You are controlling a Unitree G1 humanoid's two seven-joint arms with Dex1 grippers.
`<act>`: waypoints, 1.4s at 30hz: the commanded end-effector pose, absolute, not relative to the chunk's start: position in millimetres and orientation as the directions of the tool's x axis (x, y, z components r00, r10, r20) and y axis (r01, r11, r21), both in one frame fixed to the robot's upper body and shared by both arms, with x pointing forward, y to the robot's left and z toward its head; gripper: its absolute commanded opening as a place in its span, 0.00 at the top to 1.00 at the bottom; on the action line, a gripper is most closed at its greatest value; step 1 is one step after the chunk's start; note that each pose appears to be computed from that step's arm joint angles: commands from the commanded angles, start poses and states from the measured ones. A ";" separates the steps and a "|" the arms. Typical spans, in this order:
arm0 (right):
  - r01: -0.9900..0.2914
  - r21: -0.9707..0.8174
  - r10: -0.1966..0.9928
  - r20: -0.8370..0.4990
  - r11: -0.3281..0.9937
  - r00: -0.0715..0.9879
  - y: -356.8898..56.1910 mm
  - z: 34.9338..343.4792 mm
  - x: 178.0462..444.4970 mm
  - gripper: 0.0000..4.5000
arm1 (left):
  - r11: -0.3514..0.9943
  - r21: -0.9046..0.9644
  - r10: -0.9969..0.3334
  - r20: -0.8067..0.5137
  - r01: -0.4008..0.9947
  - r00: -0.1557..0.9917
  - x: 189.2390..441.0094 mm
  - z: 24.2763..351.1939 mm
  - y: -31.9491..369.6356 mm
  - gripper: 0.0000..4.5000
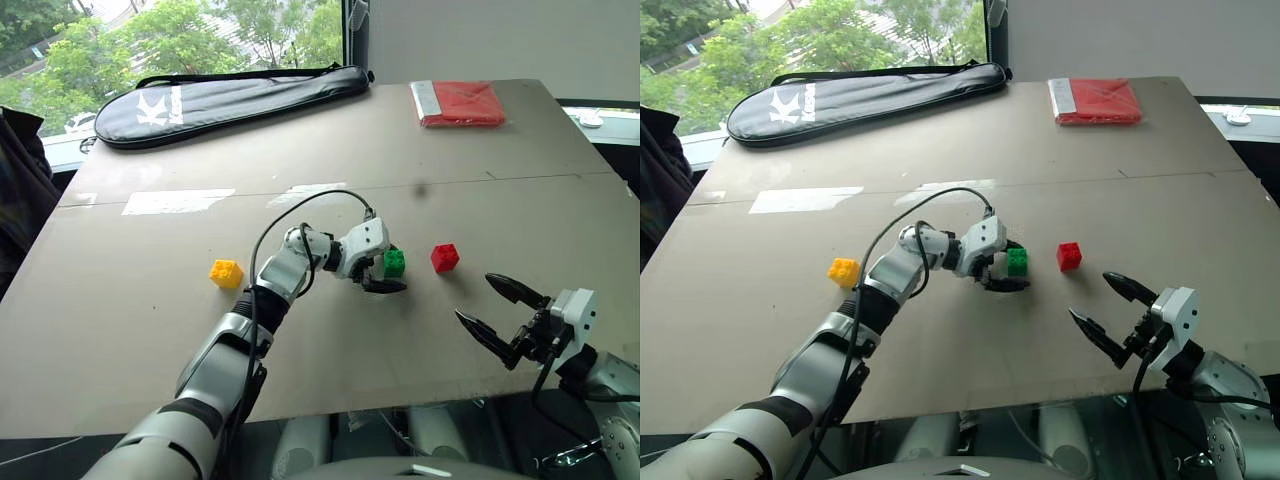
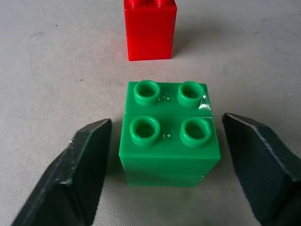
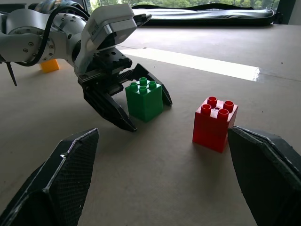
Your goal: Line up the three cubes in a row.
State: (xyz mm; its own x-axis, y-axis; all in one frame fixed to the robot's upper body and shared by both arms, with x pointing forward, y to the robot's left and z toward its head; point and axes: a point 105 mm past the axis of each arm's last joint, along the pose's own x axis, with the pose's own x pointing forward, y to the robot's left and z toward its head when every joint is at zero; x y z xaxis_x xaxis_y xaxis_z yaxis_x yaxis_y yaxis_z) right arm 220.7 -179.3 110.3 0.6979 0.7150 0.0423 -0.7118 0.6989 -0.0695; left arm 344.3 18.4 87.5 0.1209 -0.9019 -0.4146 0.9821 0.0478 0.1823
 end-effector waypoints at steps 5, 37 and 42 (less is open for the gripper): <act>-0.736 -0.100 0.743 0.090 0.670 0.664 -173.8 121.2 219.4 0.00 | 0.103 0.244 -0.911 -0.366 0.964 0.190 348.6 115.7 43.9 0.02; -0.950 -0.105 0.955 0.086 0.293 0.285 -135.2 133.5 226.5 0.00 | 0.965 0.188 -0.176 -0.060 0.185 0.982 252.0 105.0 246.3 0.02; -0.947 -0.114 0.952 0.093 0.301 0.292 -133.8 137.2 227.0 0.00 | 0.966 0.165 -0.182 -0.108 0.199 0.977 266.8 89.3 245.0 0.02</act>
